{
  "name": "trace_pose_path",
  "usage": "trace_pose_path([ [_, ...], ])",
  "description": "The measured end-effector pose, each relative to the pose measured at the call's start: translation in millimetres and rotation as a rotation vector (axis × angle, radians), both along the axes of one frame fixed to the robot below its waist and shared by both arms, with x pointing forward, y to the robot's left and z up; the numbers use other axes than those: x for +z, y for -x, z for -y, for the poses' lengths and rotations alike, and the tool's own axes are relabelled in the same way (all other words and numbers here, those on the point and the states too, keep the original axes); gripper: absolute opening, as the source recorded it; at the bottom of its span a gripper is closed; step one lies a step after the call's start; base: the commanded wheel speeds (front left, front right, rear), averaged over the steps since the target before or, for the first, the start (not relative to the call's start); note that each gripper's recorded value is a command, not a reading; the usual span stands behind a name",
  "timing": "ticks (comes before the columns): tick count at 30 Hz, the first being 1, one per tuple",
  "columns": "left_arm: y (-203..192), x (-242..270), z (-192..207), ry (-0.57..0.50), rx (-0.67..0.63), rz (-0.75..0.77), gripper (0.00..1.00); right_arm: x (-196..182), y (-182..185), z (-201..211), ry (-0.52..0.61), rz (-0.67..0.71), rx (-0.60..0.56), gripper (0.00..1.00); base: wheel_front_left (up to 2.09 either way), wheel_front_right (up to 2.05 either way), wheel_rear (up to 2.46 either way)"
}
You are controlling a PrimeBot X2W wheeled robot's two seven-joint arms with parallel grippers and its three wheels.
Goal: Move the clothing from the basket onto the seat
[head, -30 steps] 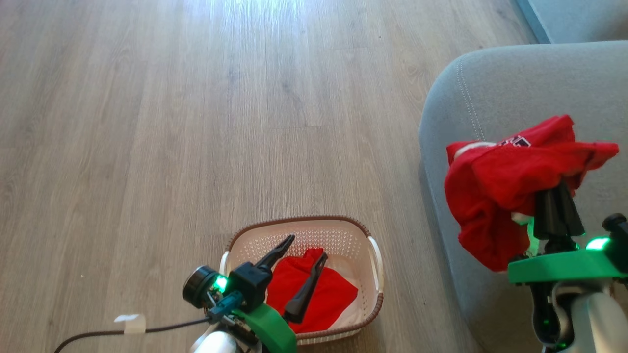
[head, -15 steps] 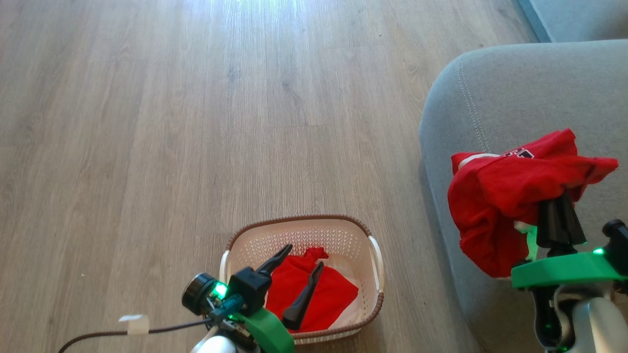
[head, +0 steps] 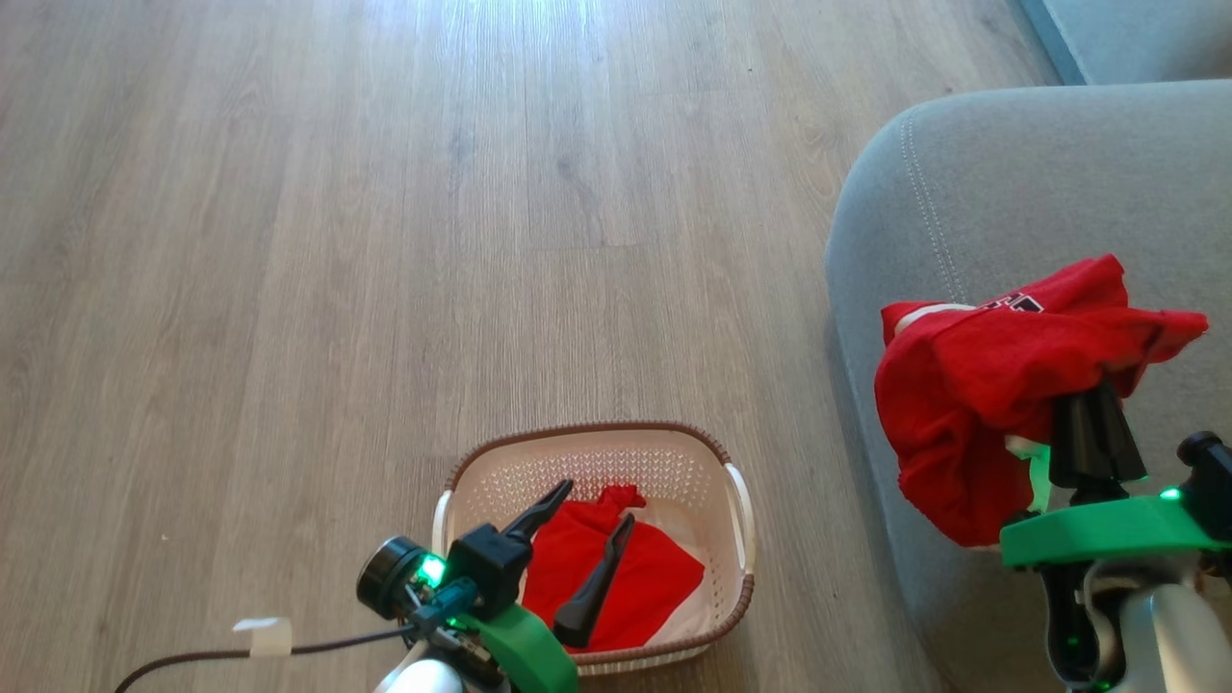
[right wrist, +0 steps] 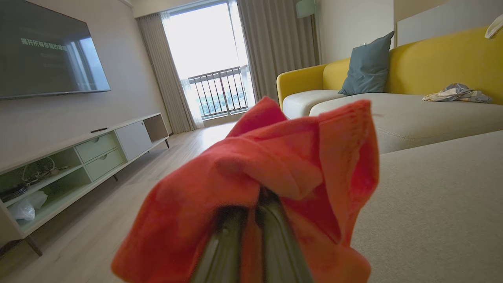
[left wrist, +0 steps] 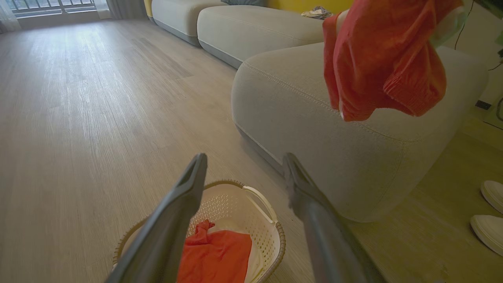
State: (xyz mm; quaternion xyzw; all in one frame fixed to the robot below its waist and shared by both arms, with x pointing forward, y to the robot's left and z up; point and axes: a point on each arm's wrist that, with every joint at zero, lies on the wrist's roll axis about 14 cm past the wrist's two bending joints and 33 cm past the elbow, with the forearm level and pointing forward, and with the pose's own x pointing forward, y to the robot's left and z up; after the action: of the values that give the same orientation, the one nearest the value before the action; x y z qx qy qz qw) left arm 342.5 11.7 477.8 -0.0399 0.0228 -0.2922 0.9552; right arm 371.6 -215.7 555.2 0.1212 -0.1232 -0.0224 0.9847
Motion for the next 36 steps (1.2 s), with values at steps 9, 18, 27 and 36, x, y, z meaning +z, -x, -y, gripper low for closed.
trace_pose_path([
  [9, -1, 0, 11, 0.003, -0.035, -0.002, 1.00, 1, 7, 12, 0.006, 0.004, -0.038, 0.00, 0.00, 0.00, 0.00],
  [18, -2, -1, 43, 0.014, -0.138, -0.007, 1.00, 5, 29, 47, 0.022, 0.010, -0.148, 0.00, 0.00, 0.00, 0.00],
  [27, -6, -1, 95, 0.038, -0.297, -0.009, 1.00, 9, 68, 95, 0.045, 0.007, -0.320, 0.00, 0.00, 0.00, 0.00],
  [36, -4, -1, 139, 0.055, -0.434, -0.001, 1.00, 7, 113, 136, 0.050, -0.017, -0.487, 0.00, 0.00, 0.00, 0.00],
])
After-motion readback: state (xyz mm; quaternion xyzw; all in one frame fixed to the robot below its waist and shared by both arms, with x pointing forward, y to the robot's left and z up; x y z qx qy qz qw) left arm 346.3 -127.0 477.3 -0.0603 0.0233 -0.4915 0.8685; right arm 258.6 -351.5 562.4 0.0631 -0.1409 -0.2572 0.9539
